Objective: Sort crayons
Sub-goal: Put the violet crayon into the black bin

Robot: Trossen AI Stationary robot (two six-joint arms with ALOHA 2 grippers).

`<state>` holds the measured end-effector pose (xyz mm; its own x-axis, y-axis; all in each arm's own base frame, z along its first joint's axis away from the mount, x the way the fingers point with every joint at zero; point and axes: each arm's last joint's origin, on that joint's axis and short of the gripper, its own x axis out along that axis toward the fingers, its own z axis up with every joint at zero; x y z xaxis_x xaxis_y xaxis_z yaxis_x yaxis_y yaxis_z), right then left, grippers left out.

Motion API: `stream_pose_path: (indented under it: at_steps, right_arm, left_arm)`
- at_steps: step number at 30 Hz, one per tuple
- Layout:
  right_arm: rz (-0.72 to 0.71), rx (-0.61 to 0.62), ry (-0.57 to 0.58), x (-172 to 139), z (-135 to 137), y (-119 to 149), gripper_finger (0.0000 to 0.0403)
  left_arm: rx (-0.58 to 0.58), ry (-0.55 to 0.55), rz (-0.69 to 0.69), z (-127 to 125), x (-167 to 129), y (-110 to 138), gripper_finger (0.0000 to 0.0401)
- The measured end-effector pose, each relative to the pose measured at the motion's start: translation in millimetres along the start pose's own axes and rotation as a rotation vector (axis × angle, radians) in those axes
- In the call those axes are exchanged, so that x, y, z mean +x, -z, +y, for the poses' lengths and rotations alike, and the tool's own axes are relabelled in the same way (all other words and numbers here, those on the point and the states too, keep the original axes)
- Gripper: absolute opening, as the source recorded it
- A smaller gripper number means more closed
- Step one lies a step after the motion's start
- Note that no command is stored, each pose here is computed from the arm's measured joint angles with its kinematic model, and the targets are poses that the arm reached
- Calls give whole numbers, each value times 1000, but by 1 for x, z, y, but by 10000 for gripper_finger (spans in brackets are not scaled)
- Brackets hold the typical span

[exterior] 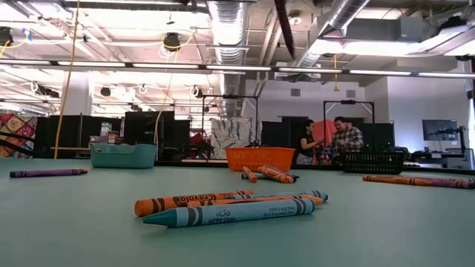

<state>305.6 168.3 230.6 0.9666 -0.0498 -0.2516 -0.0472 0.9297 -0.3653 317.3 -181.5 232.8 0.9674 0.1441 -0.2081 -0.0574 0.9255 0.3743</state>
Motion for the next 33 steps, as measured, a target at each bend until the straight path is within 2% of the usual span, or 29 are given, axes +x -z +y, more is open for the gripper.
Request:
stream_pose_path:
  at_steps: [2,5,8,12,18,23,28,33]
  right_arm:
    - [118,-4,79,-2,-17,8,2]
    - [309,14,185,-8,-52,21,2]
    - [485,52,270,-16,-93,36,2]
    - [668,84,386,-31,-151,55,2]
    - [774,190,424,-57,-230,77,3]
    - [925,286,477,-86,-283,111,3]
    - [1061,336,489,-110,-319,146,4]
    - [1159,366,500,-121,-338,174,4]
  left_arm:
    - [-49,2,81,-2,-1,9,161]
    - [-137,69,190,-5,-3,22,187]
    - [-221,108,255,-9,-7,30,193]
    - [-269,123,258,-18,-15,35,194]
    - [-316,120,233,-28,-24,33,194]
    - [-351,100,224,-32,-29,31,194]
    - [-381,81,217,-34,-32,31,194]
    - [-411,56,213,-34,-32,31,194]
